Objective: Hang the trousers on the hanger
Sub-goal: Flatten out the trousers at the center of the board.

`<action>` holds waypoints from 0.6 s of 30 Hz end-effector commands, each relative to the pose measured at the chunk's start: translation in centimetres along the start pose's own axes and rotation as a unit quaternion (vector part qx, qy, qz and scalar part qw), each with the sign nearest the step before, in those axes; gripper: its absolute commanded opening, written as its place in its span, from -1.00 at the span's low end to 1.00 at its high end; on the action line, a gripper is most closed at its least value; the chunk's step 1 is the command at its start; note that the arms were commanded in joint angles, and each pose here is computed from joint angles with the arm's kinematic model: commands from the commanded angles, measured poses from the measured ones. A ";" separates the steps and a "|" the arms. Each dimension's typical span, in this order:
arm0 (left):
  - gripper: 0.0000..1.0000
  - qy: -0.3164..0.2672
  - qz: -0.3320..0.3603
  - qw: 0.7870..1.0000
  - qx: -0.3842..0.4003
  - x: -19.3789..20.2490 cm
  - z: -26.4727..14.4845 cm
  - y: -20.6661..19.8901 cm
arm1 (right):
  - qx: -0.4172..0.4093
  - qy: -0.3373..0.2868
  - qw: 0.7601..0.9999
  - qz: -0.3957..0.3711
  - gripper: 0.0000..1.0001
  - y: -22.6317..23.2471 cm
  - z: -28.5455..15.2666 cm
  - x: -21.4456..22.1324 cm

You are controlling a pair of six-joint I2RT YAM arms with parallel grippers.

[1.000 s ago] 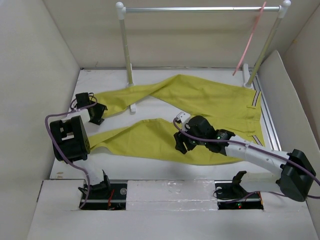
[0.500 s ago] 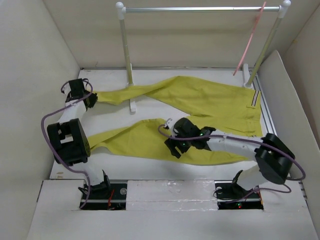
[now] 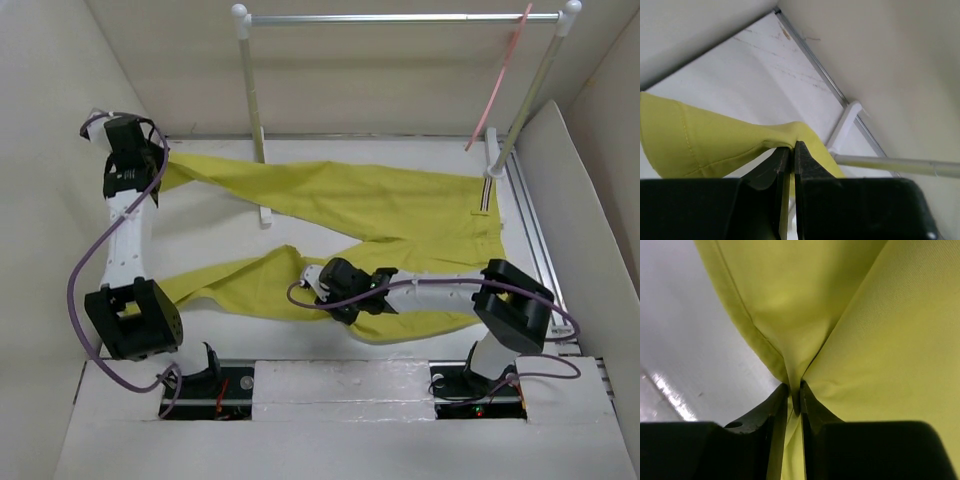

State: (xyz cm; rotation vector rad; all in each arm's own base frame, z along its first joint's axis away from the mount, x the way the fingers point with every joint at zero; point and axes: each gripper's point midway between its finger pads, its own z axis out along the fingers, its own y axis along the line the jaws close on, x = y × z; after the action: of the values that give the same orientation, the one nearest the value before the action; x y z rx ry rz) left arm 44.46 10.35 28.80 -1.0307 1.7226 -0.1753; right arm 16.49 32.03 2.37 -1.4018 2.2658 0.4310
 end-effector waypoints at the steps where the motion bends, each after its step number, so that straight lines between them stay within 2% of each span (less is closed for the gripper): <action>1: -1.00 -0.028 0.040 0.998 -0.049 -1.4 2.6 1.0 | -0.052 0.031 0.998 -0.021 -0.59 3.7 -1.5 3.0; 5: -1.00 -0.008 0.030 0.999 -0.036 -0.4 4.4 0.9 | -0.068 0.043 0.997 -0.018 -0.56 4.8 -3.9 4.8; 6: -1.00 -0.008 0.029 0.999 -0.034 -0.3 4.4 0.9 | -0.069 0.045 0.996 -0.018 -0.42 4.8 -4.2 5.2; 7: -1.00 -0.018 0.032 0.999 -0.034 -0.3 3.5 1.0 | -0.066 0.037 0.997 -0.015 -0.09 4.7 -5.4 4.9; 8: -1.00 -0.015 0.036 0.998 -0.047 0.6 3.7 1.7 | -0.066 0.036 0.997 -0.015 -0.09 4.7 -5.4 4.9; 9: -1.00 -0.019 0.038 0.997 -0.058 0.8 3.4 2.6 | -0.069 0.034 0.997 -0.015 0.20 4.8 -5.7 4.8; 10: -1.00 -0.029 0.031 0.997 -0.068 0.8 2.7 3.4 | -0.073 0.029 0.997 -0.019 0.29 5.0 -6.2 4.1; 11: -1.00 -0.029 0.019 0.993 -0.117 1.4 2.9 7.5 | -0.077 0.023 0.997 -0.021 0.34 5.1 -6.7 3.6; 13: -1.00 -0.029 -0.018 0.986 -0.161 1.6 2.4 11.7 | -0.087 0.019 0.996 -0.028 0.40 5.4 -7.5 2.8; 14: -1.00 -0.003 -0.026 0.982 -0.189 3.6 2.3 14.7 | -0.088 0.015 0.996 -0.030 0.40 5.5 -7.9 2.4; 15: -1.00 -0.002 -0.047 0.976 -0.215 3.5 2.2 17.5 | -0.086 0.014 0.996 -0.031 0.41 5.4 -8.1 2.3; 17: -1.00 0.034 -0.072 0.968 -0.236 6.2 1.8 20.6 | -0.069 -0.001 0.997 -0.036 0.41 4.5 -9.0 1.2; 18: -1.00 0.033 -0.082 0.965 -0.246 6.2 1.5 21.8 | -0.066 -0.004 0.997 -0.034 0.43 4.1 -9.3 0.9</action>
State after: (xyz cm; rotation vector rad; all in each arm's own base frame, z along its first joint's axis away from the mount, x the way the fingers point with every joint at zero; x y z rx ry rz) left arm 37.14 17.95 13.98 -1.3965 1.8267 0.1037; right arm 9.55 28.14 7.10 -1.5553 2.2725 0.5528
